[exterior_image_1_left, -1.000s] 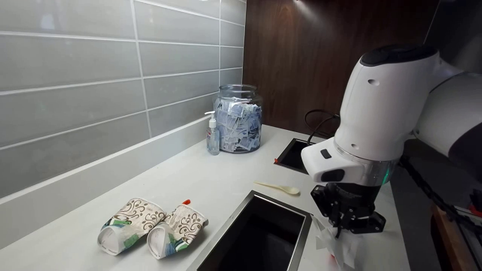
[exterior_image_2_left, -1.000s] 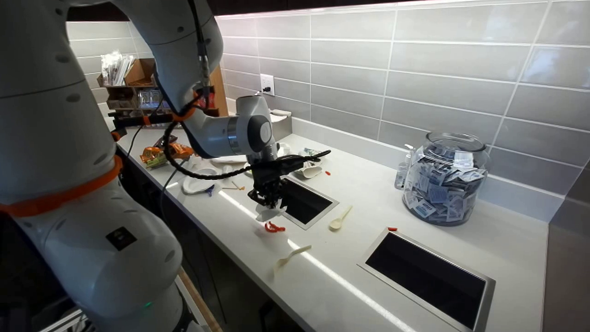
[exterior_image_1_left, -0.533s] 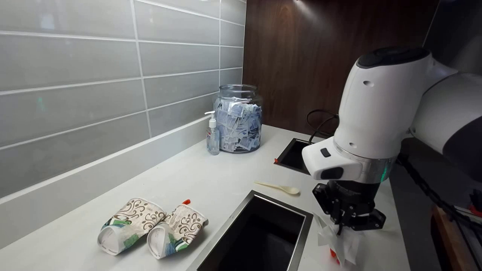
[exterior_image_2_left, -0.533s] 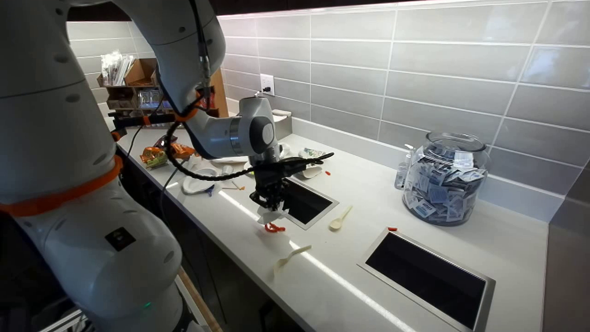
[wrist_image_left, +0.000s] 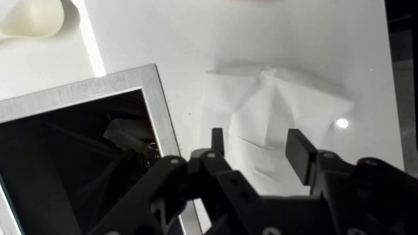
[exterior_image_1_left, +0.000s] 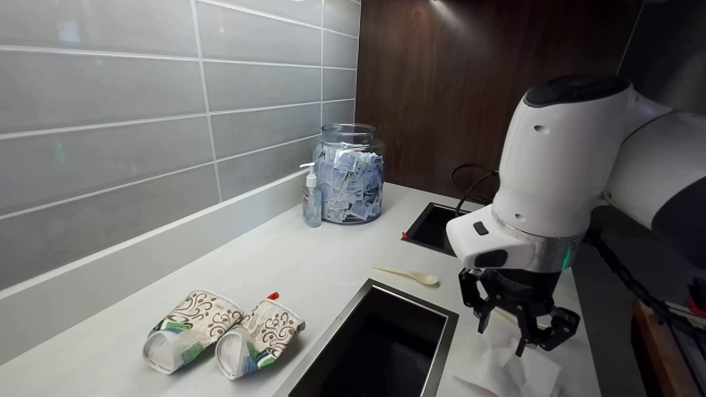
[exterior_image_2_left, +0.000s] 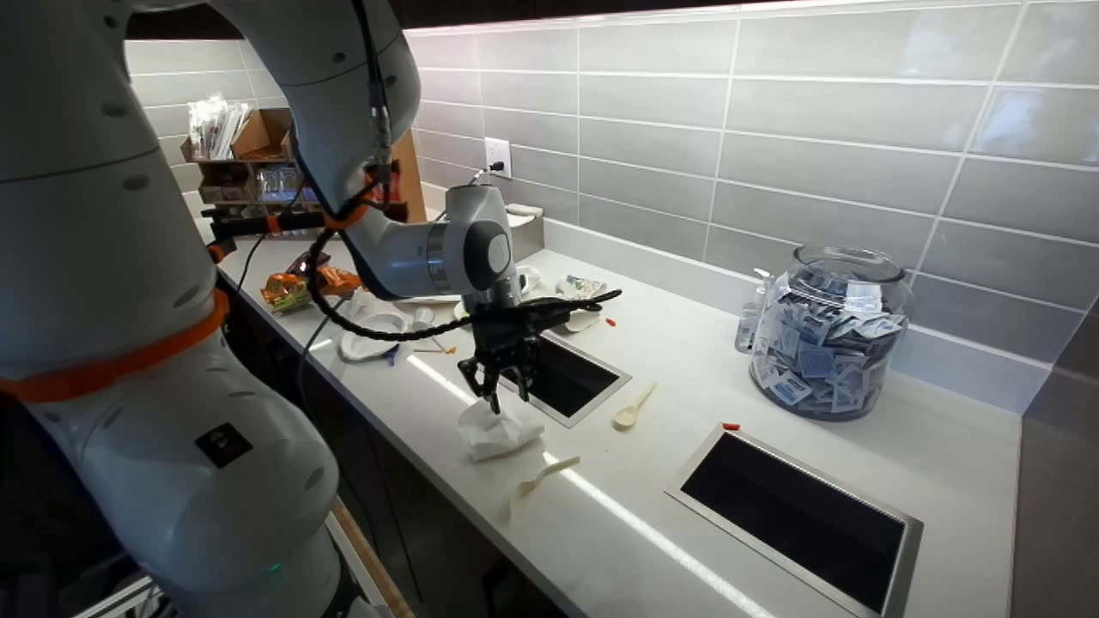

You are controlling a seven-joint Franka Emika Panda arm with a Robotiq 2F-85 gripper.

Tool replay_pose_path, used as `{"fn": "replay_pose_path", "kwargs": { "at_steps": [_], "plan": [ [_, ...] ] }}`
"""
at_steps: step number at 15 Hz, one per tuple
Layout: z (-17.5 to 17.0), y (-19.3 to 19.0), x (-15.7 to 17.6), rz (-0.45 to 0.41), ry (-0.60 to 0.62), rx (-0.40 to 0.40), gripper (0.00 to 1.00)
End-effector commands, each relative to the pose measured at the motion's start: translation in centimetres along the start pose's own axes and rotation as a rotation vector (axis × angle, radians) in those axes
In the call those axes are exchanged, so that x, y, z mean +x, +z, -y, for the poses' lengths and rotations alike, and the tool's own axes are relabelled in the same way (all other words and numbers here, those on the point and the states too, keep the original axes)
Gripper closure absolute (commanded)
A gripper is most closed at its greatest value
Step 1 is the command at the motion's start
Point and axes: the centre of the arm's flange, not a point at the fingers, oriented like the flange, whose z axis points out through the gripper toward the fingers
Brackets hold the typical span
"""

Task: Put the cupcake lining into the hole in the table

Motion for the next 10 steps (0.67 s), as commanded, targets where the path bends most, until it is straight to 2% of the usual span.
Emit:
{"fn": "replay_pose_path", "kwargs": {
  "at_steps": [1, 3, 10],
  "plan": [
    [0.8, 0.2, -0.7, 0.004, -0.007, 0.011, 0.15],
    [1.0, 0.2, -0.8, 0.004, -0.001, 0.009, 0.01],
    [2.5, 1.7, 0.1, -0.063, -0.013, -0.046, 0.0]
  ]
}}
